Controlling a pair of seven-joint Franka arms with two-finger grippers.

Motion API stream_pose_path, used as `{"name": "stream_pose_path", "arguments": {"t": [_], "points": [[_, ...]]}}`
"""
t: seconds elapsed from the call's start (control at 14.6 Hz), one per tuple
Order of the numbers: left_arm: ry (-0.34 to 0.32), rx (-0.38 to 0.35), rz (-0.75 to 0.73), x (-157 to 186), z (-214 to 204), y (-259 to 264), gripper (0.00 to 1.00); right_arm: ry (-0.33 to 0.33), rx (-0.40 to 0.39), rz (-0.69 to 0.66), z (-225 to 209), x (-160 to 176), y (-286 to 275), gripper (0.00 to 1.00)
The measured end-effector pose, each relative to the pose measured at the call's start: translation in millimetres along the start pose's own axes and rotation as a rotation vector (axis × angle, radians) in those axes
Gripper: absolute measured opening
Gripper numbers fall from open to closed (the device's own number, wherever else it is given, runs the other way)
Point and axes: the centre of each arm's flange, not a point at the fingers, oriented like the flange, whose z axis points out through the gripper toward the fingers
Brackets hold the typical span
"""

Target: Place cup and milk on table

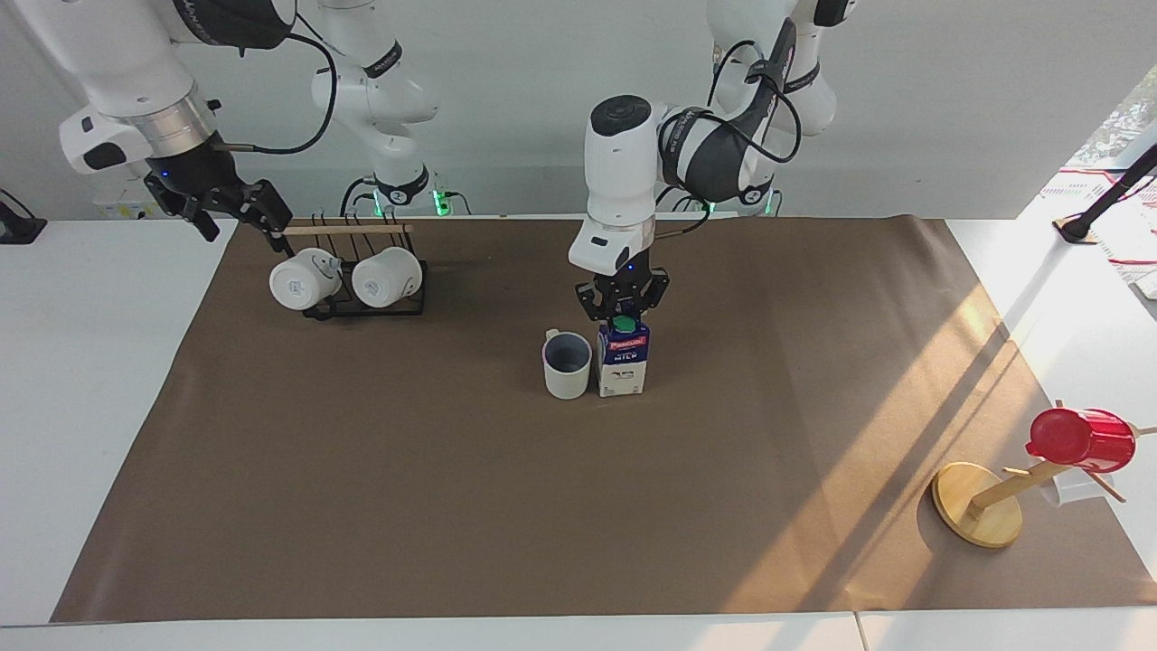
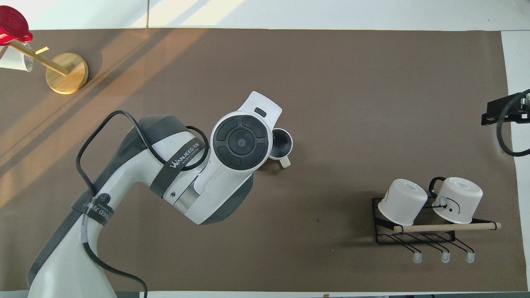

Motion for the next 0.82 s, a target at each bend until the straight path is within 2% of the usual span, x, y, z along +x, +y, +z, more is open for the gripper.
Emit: {"name": "stream_pose_path", "arguments": {"t": [0.14,0.21,0.55,0.82], "points": [[0.000,0.000,0.000,0.0,0.0,0.0,0.41,0.000,0.000,-0.004,0.0,-0.4,-2.4,1.00],[-0.001,0.001,0.000,-0.2,0.4,-0.1,0.47,0.000,0.000,-0.005,0.0,-0.5,-2.9,1.00],[0.001,-0.002,0.001,-0.7,-0.9,-0.5,1.00,-0.001,0.000,-0.013,0.1,-1.1,-6.9,1.00],[0.039,-0.038,-0.010,1.1,-39.3,-8.7,1.00,-0.005,-0.001,-0.016,2.0,-1.4,-8.7,1.00]]}}
